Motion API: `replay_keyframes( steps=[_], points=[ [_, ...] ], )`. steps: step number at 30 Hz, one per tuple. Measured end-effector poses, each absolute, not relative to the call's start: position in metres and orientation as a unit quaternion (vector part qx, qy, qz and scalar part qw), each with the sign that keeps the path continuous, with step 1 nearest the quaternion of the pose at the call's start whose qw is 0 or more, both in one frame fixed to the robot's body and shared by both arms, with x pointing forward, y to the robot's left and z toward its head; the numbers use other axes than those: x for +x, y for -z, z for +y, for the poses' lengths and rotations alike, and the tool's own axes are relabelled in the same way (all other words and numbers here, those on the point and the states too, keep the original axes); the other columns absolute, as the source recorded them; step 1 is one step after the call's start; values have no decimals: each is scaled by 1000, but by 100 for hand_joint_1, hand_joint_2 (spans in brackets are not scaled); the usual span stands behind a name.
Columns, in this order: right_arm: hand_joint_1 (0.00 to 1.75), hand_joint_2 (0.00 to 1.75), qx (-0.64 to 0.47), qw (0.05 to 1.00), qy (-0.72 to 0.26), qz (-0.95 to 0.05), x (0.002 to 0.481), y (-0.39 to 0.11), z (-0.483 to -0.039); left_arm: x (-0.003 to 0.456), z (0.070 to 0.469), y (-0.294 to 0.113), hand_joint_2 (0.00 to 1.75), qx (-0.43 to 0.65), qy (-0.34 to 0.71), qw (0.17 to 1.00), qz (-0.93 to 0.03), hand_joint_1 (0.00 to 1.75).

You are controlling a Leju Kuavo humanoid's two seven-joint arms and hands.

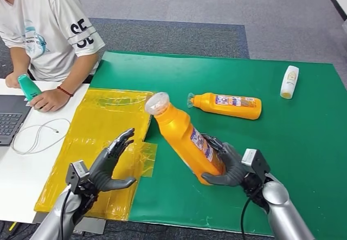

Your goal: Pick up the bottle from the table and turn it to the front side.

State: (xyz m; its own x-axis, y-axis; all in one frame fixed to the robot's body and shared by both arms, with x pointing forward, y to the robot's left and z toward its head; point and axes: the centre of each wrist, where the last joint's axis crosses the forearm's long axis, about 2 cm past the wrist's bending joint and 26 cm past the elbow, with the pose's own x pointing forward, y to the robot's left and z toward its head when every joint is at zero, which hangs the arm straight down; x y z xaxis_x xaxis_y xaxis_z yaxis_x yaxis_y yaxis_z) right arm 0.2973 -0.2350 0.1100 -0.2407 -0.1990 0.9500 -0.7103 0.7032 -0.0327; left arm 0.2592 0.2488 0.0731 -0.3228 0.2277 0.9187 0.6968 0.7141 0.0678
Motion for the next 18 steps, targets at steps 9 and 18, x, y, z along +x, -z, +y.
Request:
replay_keyframes(
  steps=[9, 18],
  points=[
    [175, 175, 299, 527, -297, -738, 301, -118, -211, 271, 249, -76, 175, -432, 189, 463, -750, 0],
    [175, 175, 290, 521, -346, -724, 304, -119, -190, 281, 252, -80, 175, -455, 197, 454, -740, 0]
  ],
)
